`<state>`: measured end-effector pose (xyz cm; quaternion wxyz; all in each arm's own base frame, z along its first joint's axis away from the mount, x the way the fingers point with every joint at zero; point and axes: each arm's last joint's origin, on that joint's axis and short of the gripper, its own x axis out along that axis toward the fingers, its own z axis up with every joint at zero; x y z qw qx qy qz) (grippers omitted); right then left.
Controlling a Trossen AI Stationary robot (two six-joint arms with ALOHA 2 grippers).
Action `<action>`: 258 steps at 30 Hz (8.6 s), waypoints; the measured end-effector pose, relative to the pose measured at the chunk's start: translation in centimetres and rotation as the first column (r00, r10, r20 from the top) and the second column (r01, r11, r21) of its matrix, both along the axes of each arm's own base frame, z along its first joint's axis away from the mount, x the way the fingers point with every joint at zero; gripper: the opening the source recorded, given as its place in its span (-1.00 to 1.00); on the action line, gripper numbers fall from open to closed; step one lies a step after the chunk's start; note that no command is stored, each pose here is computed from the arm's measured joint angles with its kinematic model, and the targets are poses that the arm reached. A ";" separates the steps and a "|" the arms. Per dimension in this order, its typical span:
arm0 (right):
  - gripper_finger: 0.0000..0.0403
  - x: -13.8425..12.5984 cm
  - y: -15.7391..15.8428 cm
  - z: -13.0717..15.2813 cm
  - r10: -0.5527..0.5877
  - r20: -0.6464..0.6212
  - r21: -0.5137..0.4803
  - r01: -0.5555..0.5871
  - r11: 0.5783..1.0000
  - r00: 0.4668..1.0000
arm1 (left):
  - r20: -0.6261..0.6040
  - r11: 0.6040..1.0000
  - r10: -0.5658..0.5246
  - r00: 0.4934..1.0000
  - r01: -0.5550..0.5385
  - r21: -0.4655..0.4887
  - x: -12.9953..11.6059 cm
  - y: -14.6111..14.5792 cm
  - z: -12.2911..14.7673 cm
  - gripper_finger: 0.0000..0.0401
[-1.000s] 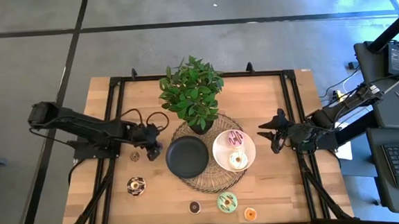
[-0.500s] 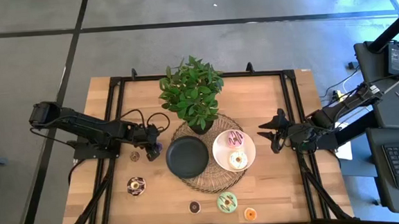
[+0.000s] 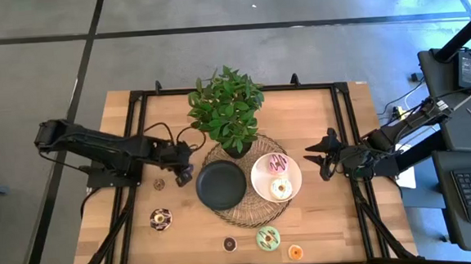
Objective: Pick & Place donuts
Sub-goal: Put the small blue donut on the black plate, then put the small light brown donut on the black plate
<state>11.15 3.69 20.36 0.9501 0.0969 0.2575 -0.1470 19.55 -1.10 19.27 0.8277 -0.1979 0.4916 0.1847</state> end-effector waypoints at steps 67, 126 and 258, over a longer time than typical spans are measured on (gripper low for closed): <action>-0.28 -0.1 0.0 -0.1 -0.004 -0.014 -0.001 0.004 1.000 1.000 | -0.055 0.996 0.037 0.998 -0.041 -0.080 5.5 -1.2 1.1 -0.38; -0.28 0.0 -0.1 -0.1 -0.026 -0.008 -0.015 0.026 1.000 1.000 | -0.479 0.883 0.427 0.767 -0.469 0.037 -4.8 -4.9 -4.2 -0.44; -0.28 0.0 -0.1 -0.1 -0.024 -0.009 -0.018 0.024 1.000 1.000 | -0.261 0.999 -0.024 0.965 0.034 0.032 11.9 -5.6 -2.9 -0.28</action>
